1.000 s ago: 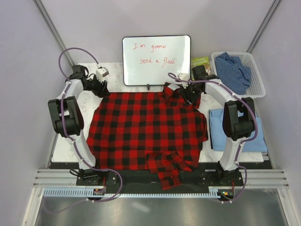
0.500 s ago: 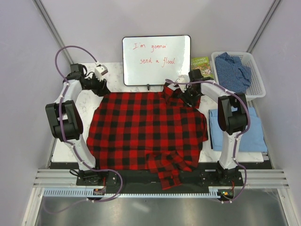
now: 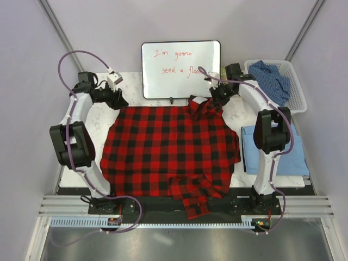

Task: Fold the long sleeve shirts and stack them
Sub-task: Fold the shirt

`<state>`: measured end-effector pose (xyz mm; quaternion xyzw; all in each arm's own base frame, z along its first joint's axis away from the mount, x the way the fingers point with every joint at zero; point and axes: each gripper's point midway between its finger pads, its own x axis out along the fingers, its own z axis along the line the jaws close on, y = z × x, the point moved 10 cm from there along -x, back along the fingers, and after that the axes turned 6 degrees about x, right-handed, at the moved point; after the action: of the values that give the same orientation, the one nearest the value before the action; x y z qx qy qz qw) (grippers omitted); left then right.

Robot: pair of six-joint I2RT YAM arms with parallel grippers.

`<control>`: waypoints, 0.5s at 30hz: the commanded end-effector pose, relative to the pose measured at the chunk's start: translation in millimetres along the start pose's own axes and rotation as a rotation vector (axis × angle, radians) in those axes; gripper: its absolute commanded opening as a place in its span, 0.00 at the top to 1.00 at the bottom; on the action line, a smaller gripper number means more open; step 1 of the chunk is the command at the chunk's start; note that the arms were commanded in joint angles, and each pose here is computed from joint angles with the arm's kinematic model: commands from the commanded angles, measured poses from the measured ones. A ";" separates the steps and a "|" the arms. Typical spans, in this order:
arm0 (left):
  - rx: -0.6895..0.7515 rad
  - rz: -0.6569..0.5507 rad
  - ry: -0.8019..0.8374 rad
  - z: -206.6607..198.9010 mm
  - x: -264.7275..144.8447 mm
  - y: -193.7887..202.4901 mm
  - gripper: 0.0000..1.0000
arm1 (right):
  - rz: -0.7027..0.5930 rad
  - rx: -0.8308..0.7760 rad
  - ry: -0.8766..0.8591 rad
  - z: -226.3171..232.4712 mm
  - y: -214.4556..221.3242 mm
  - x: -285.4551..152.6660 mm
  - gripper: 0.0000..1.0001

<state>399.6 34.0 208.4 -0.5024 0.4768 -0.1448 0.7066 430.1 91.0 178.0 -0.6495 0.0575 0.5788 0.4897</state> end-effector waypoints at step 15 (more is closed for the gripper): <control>0.396 -0.361 0.118 -152.4 34.9 -163.5 0.01 | -0.692 0.581 -0.876 88.9 -85.9 -101.9 1.00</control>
<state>327.9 -121.9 306.5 -0.4123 0.4162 -0.3648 0.7236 399.1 143.0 238.9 -0.2234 -0.0530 0.5757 0.7848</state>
